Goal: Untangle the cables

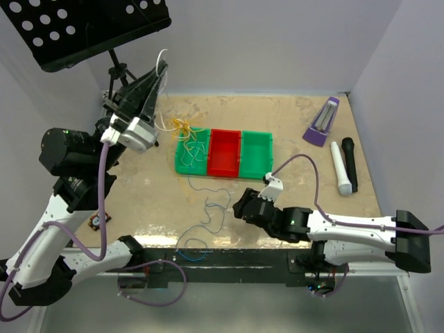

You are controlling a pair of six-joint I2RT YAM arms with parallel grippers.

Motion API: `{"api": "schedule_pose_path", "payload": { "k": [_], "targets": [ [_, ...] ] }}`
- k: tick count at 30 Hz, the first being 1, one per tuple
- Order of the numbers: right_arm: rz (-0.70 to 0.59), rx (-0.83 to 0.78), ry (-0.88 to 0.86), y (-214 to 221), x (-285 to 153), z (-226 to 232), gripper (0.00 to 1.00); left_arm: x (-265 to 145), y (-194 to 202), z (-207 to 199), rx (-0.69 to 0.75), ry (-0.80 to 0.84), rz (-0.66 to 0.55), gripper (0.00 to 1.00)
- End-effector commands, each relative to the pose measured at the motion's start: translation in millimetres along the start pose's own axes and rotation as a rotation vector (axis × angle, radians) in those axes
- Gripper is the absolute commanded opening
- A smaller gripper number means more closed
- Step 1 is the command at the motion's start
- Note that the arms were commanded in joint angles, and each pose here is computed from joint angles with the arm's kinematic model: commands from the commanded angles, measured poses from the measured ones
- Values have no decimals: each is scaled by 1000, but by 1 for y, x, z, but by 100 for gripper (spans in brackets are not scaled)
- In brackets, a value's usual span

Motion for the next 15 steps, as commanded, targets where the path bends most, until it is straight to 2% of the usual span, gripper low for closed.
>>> {"api": "schedule_pose_path", "payload": {
  "k": [1, 4, 10, 15],
  "targets": [
    [-29, -8, -7, -17, -15, 2, 63, -6, -11, 11, -5, -50, -35, 0],
    [-29, -31, -98, -20, -18, 15, 63, -5, -14, 18, 13, -88, -46, 0],
    [50, -122, -202, 11, 0, 33, 63, -4, -24, 31, 95, -125, -86, 0],
    [55, -234, -345, 27, -7, 68, 64, -8, -32, 42, 167, -150, -91, 0]
  ]
}}
Point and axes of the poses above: each gripper's point midway between its finger pads, its own x axis out along the fingers, its own z axis along the line the jaws close on, y = z × x, the point moved 5 cm from there along -x, back along the fingers, and after that the axes turned 1 degree about x, right-handed, at the moved point
